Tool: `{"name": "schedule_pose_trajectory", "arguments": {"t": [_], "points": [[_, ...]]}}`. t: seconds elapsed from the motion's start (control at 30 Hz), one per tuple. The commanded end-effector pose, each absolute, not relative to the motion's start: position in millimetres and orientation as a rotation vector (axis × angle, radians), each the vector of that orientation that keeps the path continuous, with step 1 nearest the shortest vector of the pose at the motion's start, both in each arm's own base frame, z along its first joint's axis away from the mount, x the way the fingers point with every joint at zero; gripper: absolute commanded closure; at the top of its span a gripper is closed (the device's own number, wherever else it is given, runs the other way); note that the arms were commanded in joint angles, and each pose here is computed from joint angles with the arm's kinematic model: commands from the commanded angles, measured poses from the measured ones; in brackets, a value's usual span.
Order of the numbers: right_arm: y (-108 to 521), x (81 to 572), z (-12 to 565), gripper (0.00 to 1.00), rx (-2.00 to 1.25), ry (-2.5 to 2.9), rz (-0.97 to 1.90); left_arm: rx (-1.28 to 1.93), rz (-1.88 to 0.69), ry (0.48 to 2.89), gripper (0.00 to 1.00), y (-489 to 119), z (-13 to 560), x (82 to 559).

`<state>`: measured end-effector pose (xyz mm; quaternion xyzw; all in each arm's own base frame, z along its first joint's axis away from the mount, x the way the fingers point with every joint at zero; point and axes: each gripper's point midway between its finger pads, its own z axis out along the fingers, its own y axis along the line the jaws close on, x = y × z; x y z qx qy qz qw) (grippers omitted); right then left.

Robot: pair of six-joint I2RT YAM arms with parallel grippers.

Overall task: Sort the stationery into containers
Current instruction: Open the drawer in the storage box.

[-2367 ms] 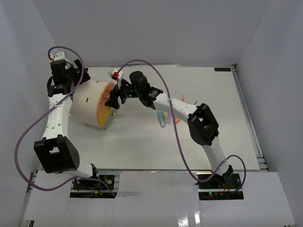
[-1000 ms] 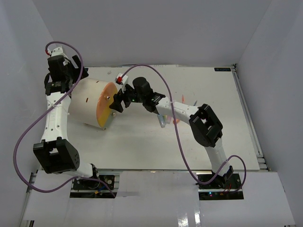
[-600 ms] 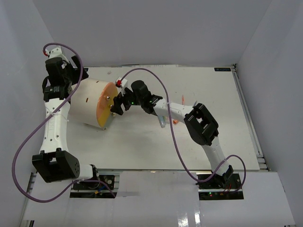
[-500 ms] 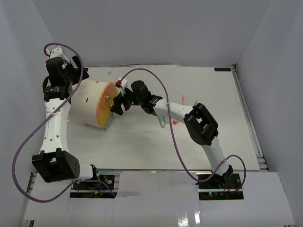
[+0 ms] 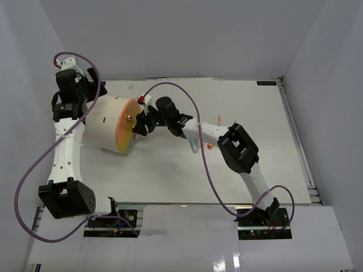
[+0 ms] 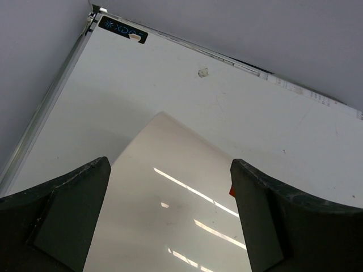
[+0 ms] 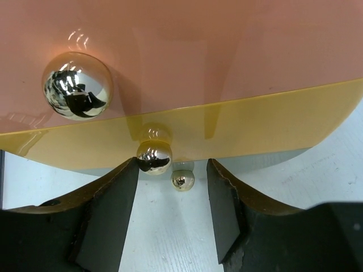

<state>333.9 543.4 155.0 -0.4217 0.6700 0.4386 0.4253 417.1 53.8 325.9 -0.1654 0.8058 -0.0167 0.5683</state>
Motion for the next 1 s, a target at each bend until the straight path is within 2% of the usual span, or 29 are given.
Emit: {"name": "schedule_pose_trajectory", "arguments": {"t": [0.0, 0.43, 0.63, 0.7, 0.77, 0.97], "points": [[554.4, 335.2, 187.1, 0.43, -1.035, 1.572, 1.126, -0.36, -0.053, 1.863, 0.02, 48.0, 338.5, 411.2], [554.2, 331.7, 200.2, 0.45, -1.03, 1.548, 1.149, -0.34, -0.081, 1.881, 0.02, 37.1, 330.3, 409.0], [553.3, 330.5, 201.6, 0.6, -1.029, 1.551, 1.154, -0.337, -0.08, 1.888, 0.02, 35.0, 324.9, 408.6], [552.9, 329.2, 201.9, 0.61, -1.027, 1.553, 1.155, -0.334, -0.081, 1.895, 0.02, 33.8, 321.0, 408.8], [551.9, 329.5, 203.7, 0.71, -1.025, 1.552, 1.155, -0.338, -0.083, 1.897, 0.02, 33.7, 318.1, 409.1], [542.2, 328.0, 200.3, 0.85, -1.016, 1.572, 1.127, -0.34, -0.086, 1.911, 0.02, 32.3, 309.2, 409.2]]}}
